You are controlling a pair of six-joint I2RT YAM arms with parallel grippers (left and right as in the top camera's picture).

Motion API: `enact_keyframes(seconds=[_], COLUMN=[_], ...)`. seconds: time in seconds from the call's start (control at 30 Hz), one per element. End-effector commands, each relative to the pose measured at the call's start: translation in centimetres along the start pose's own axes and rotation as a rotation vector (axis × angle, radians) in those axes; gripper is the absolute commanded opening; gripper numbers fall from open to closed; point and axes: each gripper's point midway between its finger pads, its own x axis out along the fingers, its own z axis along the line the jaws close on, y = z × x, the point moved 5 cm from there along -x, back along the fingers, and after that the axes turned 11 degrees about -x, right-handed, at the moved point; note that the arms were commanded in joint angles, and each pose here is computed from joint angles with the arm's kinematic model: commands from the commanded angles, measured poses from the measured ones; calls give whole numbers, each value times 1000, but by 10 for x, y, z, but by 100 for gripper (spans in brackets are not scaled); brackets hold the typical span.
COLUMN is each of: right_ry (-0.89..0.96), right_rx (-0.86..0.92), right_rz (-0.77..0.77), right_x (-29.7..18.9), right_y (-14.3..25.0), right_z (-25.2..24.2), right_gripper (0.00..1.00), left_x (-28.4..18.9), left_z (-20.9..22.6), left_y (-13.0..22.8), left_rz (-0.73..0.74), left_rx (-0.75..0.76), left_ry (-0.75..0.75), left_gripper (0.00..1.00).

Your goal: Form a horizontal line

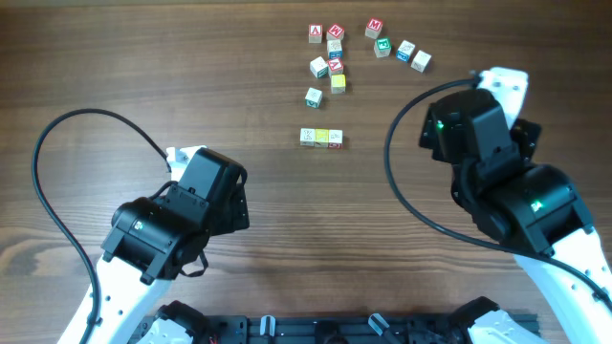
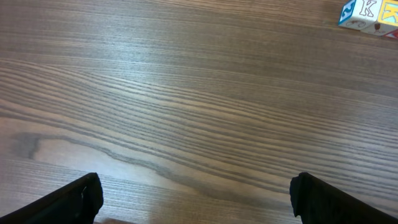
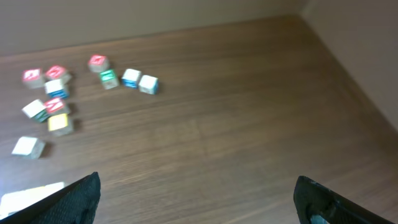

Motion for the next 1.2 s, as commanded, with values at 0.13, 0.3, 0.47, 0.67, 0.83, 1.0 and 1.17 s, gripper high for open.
enact_keyframes(seconds=[0.13,0.3,0.47,0.67,0.83,1.0,1.17], right_ry=[58,-227,-262,-182,-195,-221,-222], right_rx=[174,130,186,251,238,205,206], right_rz=[-158,-523,-824,-931,-839,-670,-669], right_x=[-31,-31,-13,10,42,63,63], right_y=[9,33,83,118,143,167,167], right_z=[-51,-41,-49,-53,-41,-30,-30], right_gripper=[100,100,100,100,100,100,100], left_x=[0,0,0,0,0,0,0], left_z=[1,1,1,1,1,1,1], left_y=[0,0,0,0,0,0,0], left_rz=[0,0,0,0,0,0,0], left_rx=[-14,-14,-14,-14,-14,-14,-14], left_ry=[0,0,0,0,0,0,0], left_gripper=[100,100,100,100,100,100,100])
